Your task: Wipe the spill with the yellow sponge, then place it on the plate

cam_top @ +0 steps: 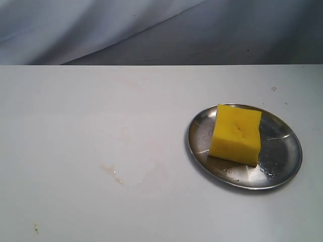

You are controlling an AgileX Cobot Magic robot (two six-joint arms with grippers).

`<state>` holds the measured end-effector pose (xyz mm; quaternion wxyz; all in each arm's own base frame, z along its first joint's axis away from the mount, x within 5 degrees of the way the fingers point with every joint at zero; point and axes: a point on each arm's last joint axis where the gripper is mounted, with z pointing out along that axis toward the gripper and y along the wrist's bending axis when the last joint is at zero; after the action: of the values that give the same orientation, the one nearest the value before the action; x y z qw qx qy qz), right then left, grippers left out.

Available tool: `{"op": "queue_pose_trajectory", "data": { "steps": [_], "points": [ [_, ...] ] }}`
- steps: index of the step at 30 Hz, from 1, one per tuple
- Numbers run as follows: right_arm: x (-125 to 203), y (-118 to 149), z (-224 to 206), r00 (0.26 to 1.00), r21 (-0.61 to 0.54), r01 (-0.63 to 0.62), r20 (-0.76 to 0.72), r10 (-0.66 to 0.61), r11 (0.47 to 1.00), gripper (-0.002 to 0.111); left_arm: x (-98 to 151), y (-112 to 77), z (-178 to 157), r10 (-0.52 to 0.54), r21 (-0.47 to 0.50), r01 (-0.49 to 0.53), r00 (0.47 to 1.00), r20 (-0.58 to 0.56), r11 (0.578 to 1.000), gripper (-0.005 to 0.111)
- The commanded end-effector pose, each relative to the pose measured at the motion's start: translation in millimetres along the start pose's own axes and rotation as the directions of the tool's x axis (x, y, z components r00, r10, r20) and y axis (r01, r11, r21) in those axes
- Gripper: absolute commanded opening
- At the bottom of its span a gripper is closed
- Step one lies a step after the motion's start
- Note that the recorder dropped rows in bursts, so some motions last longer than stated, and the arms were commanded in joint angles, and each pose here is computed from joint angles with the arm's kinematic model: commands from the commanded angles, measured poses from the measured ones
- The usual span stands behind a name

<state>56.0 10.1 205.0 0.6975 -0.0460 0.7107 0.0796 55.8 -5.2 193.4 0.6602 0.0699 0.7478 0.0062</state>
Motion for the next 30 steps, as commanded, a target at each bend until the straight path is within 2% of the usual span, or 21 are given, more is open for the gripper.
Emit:
{"op": "queue_pose_trajectory", "data": {
  "steps": [1, 30],
  "points": [
    [0.7, -0.5, -0.4, 1.000, 0.008, 0.010, 0.004, -0.010, 1.000, 0.000, -1.2, 0.1, -0.4, -0.012, -0.002, 0.012, 1.000, 0.011, 1.000, 0.000],
    [0.7, -0.4, -0.4, 1.000, 0.007, -0.002, 0.004, 0.002, 1.000, 0.000, -1.2, 0.1, -0.4, -0.012, -0.002, 0.012, 1.000, 0.011, 1.000, 0.000]
  ]
}}
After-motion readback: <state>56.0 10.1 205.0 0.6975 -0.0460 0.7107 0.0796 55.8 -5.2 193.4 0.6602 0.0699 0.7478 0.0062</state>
